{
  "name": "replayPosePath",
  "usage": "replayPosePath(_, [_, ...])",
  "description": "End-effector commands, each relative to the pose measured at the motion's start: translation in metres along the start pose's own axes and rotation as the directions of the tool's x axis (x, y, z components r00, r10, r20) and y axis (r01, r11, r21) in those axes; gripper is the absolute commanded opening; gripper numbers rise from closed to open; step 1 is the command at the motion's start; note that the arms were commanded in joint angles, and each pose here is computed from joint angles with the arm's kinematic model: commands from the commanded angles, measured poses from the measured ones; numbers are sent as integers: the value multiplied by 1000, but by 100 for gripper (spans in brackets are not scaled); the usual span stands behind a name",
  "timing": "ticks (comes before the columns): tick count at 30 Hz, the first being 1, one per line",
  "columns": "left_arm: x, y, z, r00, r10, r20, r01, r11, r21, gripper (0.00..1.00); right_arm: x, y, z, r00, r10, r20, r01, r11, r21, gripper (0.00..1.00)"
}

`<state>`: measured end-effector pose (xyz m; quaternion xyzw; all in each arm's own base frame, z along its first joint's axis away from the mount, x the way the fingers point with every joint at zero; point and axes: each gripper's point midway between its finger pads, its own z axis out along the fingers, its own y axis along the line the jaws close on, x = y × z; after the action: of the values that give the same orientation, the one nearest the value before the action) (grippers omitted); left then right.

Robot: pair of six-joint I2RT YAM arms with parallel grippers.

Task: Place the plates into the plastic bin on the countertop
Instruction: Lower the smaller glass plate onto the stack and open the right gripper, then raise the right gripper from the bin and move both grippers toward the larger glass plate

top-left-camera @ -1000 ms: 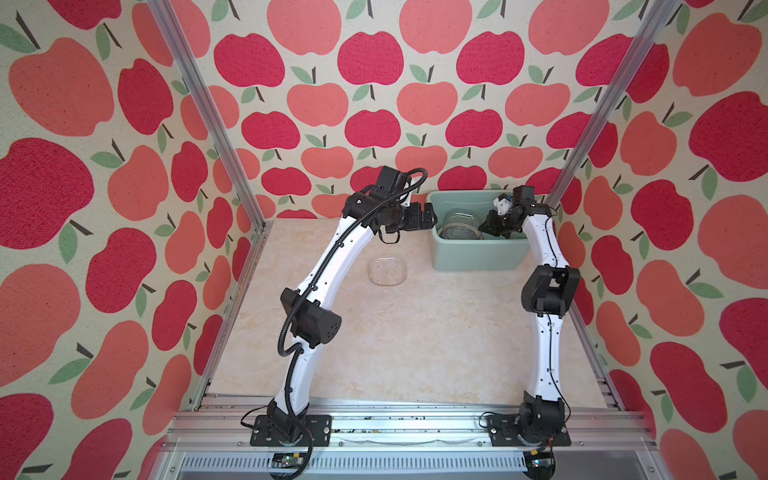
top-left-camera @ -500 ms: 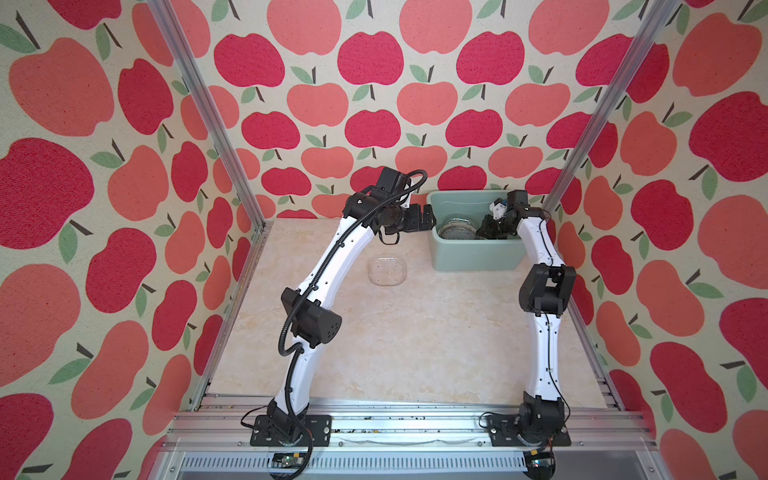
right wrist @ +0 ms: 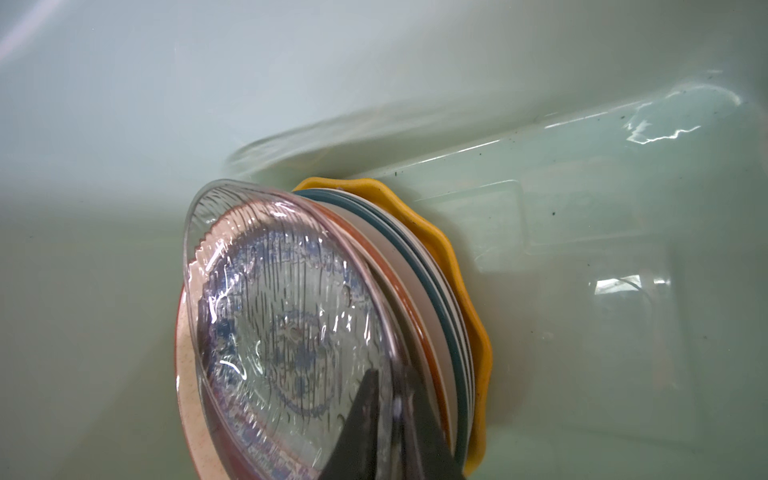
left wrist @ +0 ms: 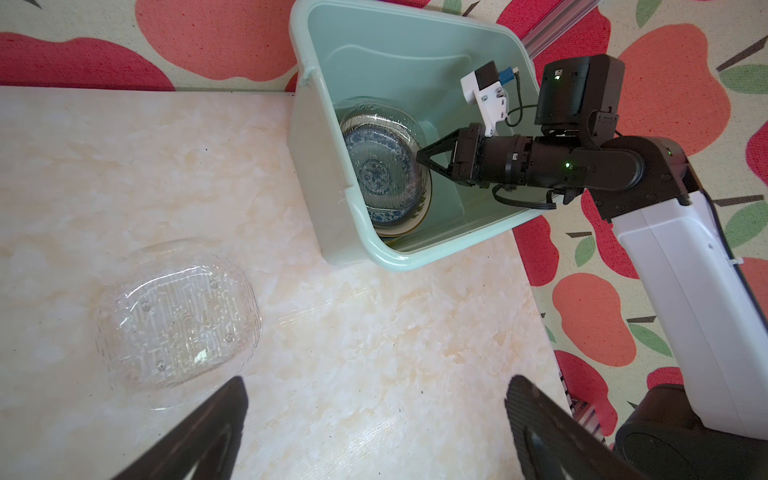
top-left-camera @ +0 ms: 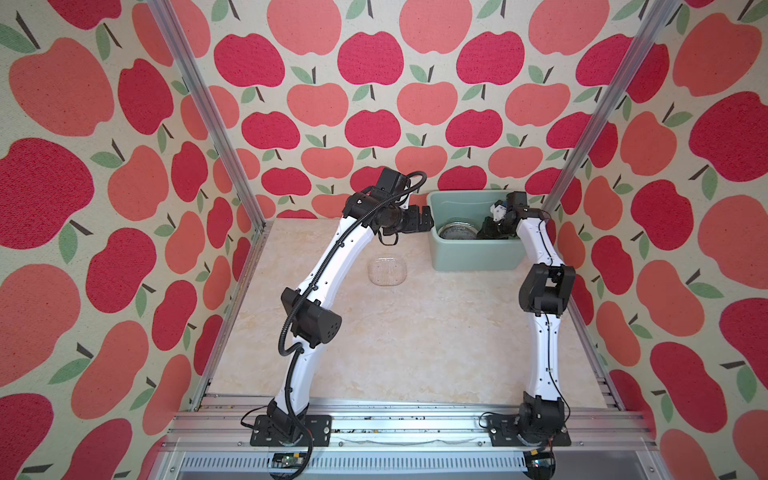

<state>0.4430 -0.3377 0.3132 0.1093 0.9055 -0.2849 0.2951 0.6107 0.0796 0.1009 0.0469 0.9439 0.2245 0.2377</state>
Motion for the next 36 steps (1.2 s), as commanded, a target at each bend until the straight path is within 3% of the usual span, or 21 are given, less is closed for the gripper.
replayPosePath(1, [3, 15, -1, 1000, 15, -14, -16, 998, -57, 99, 5, -5, 2, 1000, -12, -13, 12, 999, 32, 20])
replayPosePath(14, [8, 40, -46, 999, 27, 29, -22, 982, -188, 99, -19, 26, -89, 990, -61, 130, 50, 995, 89, 53])
replayPosePath(18, [14, 48, -68, 998, 20, 67, -7, 981, -192, 99, -21, 45, -126, 980, -94, 174, 76, 992, 104, 60])
replayPosePath(24, [31, 64, -114, 989, -33, 141, 60, 981, -185, 99, -12, 72, -182, 969, -122, 213, 99, 988, 117, 62])
replayPosePath(30, [68, 89, -149, 984, -115, 137, 135, 979, -153, 99, 27, 131, -249, 946, -185, 267, 166, 982, 92, 62])
replayPosePath(36, [102, 131, -159, 956, -271, 116, 283, 953, -109, 99, 116, 188, -287, 938, -163, 307, 175, 984, -13, 62])
